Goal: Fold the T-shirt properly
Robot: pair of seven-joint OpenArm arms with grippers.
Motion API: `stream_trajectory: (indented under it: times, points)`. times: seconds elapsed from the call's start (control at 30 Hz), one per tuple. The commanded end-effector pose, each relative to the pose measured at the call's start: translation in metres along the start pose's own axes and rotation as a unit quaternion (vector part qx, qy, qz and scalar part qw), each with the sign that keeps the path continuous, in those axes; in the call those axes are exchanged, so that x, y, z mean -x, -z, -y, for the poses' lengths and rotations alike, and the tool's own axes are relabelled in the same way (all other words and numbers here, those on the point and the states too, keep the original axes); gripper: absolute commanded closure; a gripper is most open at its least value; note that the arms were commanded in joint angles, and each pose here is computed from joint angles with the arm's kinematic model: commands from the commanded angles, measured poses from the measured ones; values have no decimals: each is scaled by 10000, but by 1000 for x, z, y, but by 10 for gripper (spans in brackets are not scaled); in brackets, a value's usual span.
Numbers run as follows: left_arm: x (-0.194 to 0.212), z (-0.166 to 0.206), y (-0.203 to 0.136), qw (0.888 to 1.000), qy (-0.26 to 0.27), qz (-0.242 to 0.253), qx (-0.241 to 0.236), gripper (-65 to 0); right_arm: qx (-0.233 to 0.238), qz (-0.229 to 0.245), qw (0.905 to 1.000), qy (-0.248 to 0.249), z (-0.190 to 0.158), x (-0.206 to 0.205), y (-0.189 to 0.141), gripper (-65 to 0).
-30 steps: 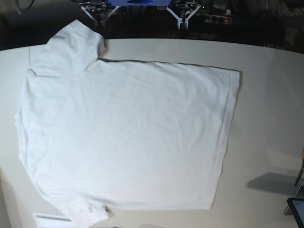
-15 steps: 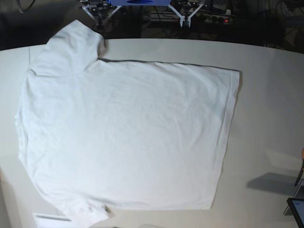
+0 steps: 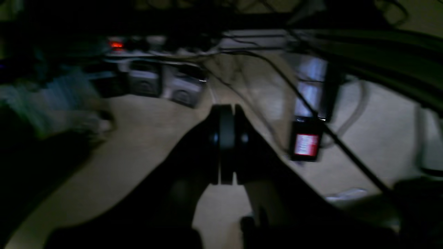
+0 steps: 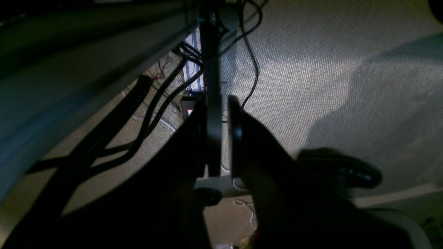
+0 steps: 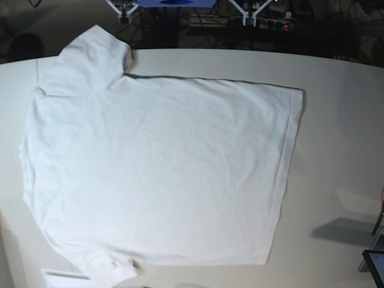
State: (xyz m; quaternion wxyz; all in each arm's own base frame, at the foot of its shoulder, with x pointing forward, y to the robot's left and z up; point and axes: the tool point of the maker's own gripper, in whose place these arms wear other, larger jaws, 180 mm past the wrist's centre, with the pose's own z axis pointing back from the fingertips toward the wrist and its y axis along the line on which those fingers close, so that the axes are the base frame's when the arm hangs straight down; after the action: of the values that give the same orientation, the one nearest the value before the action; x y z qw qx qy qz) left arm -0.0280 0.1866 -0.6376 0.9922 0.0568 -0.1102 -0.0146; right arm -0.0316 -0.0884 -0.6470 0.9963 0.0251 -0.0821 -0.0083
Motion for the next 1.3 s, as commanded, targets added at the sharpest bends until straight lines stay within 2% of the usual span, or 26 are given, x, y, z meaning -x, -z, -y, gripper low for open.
stream_trajectory:
  times: [0.0,0.13,0.2,0.27,0.43,0.6,0.73,0.87,1.0,1.1,1.27]
  points:
    - [6,-4,-4,10000,40,15,-29,0,23,73,10000,8,2,2,-3,-35]
    - [2,-16,-12,9995,129,248,-115,0,64,303,9995,15,5,3,-15,-30]
    - [-4,-21,-19,9977,192,626,-146,0,91,403,9991,24,7,5,-23,-1]
    - [-9,-22,-29,9940,251,1056,-136,0,247,513,9982,172,19,5,-31,0]
    - [-23,-34,-54,9777,584,2015,-87,0,816,918,9905,615,65,-4,-57,0]
    - [-33,-33,-78,9555,872,2816,128,0,1141,1408,9815,619,91,-23,-89,0]
    - [-52,-33,-104,9263,882,3658,172,0,1315,1705,9748,583,105,-36,-110,0]
    - [-73,-33,-132,8899,956,4454,245,0,1678,1921,9639,762,129,-44,-130,0]
    - [-87,-28,-157,8568,949,5058,325,0,1960,2124,9540,794,151,-53,-147,0]
    - [-93,-25,-175,8356,948,5398,369,0,2203,2317,9440,818,169,-64,-162,0]
    - [-109,-19,-209,7922,927,6014,461,0,2497,2687,9269,798,190,-86,-187,0]
